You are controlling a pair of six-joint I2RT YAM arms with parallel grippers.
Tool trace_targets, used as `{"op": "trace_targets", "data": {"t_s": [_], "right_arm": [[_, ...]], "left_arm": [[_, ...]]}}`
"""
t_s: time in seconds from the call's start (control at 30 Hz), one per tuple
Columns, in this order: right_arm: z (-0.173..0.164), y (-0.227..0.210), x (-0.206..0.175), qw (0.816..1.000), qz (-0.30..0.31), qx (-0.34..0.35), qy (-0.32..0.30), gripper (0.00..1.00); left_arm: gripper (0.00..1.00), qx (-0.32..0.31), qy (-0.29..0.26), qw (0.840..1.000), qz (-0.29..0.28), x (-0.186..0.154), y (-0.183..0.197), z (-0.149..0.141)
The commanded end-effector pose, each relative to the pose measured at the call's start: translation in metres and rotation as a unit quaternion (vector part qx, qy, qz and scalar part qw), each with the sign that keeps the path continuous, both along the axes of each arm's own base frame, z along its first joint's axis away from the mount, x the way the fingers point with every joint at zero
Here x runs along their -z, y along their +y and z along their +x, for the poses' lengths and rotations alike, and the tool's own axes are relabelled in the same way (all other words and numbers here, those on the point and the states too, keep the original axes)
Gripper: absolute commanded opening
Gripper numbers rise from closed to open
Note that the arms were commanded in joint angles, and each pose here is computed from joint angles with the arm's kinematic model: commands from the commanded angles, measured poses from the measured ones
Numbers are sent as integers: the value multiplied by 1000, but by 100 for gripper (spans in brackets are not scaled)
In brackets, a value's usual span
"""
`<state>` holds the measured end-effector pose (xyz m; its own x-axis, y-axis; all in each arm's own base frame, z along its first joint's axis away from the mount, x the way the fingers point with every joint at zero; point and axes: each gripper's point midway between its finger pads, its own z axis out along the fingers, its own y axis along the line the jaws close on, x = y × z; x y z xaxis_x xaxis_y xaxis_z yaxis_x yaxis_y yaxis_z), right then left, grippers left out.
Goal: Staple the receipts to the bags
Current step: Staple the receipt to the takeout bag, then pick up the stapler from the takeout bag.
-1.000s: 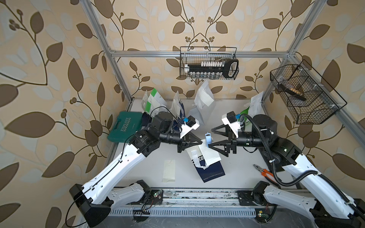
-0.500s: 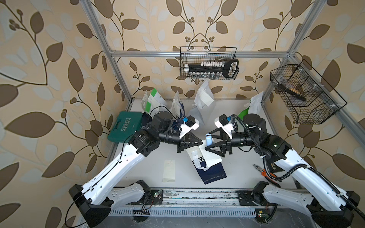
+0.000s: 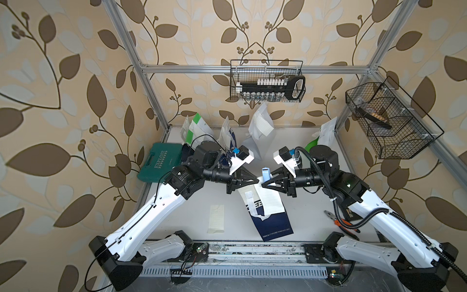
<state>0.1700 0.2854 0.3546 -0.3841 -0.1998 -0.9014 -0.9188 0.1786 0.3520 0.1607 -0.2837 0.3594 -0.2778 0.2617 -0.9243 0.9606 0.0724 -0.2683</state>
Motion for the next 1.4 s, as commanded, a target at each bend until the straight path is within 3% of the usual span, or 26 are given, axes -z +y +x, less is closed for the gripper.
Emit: {"op": "trace_targets", "data": {"t_s": [0.0,0.13,0.17,0.2,0.27,0.4,0.57,0.77,1.23,1.37], "right_arm": [[2,-2,-1,1000,8,-1,-20,0],[9,-4,-1,1000,-6,22,-15,0],[11,-6,-1,999,-11,30,-15,34],[14,-9,-2,999,-17,44,-22,58],[19,-16,-7,996,-19,74,-35,77],[26,-28,-25,990,-6,126,-58,88],[43,-49,-50,972,16,219,-77,86],[64,-55,-42,943,-1,322,-78,59],[72,-21,-20,931,-61,343,-107,48],[77,-17,-12,930,-72,346,-106,38]], "left_arm": [[0,33,-24,998,-37,-28,-1,-12],[0,23,-27,999,-34,-27,-1,-8],[0,18,-27,999,-32,-26,-1,-6],[0,11,-28,999,-29,-25,-1,-4],[0,-5,-29,999,-22,-24,-1,2],[0,-39,-26,999,-6,-17,-2,15],[0,-92,-23,995,16,-11,-4,33],[0,-156,-12,987,29,-11,-4,56],[0,-163,-10,986,29,-11,-6,58],[0,-160,-9,987,30,-11,-7,58]]}}
